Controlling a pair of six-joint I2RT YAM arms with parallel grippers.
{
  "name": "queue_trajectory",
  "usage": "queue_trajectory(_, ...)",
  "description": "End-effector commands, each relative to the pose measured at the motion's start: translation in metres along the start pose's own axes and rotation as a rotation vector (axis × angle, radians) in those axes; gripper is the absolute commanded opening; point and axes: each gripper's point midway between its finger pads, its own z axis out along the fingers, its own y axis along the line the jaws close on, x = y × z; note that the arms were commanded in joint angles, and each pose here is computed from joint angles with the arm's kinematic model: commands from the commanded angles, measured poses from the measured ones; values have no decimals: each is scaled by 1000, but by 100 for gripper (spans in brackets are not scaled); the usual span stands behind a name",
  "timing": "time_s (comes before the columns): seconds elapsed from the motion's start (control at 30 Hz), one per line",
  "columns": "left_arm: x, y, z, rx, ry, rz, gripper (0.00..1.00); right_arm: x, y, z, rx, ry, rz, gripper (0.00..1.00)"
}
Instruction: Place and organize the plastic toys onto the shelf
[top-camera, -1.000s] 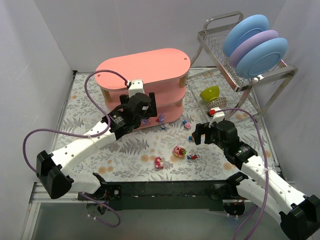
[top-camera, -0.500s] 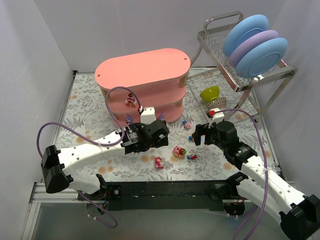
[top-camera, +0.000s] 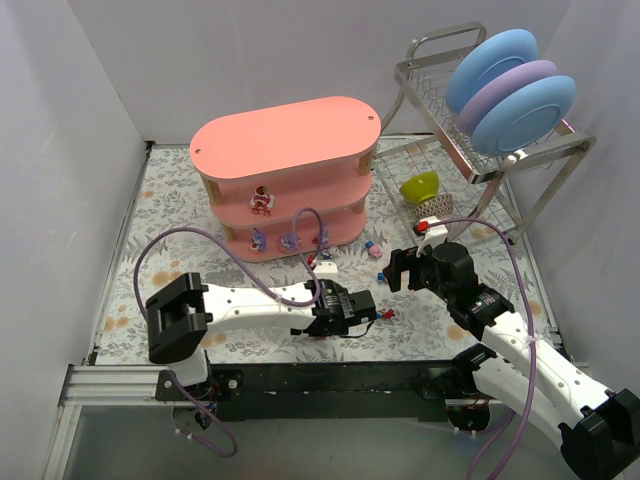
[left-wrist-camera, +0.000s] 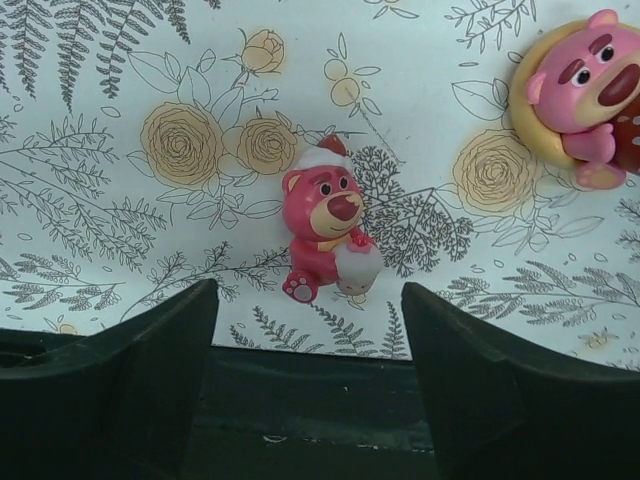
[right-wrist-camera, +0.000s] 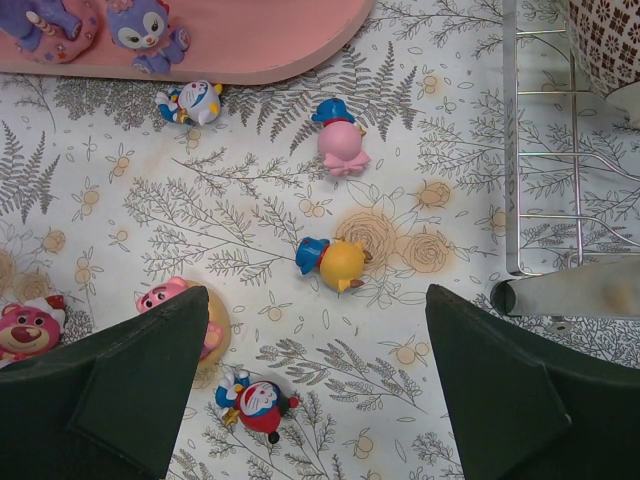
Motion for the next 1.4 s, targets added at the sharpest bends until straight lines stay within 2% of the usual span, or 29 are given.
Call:
queue_trajectory(0.0, -15, -11, -6, -49, -54, -74, 69, -11, 2, 2, -12, -51, -3, 96)
queue_trajectory(0.27, -15, -36, 2, -71, -59, -10, 56, -11, 0, 2, -3, -51, -1, 96)
queue_trajectory(0.4, -10, -31, 10, -124, -51, 17, 47, -11, 0, 1, 2, -52, -3, 96)
queue_trajectory(0.73, -2, -18, 17, -178, -35, 40, 32, -11, 0, 2, 1, -50, -1, 96)
queue_trajectory(0.93, 2, -6, 16, -188, -27, 24, 30, -11, 0, 2, 1, -50, -1, 96)
queue_trajectory(1.07, 3, 1, 14, -193, -23, 8, 34, -10, 0, 2, 1, -50, -3, 96)
queue_trajectory(1.37, 8, 6, 13, -174, -8, -19, 35, -12, 0, 1, 1, -55, -1, 96)
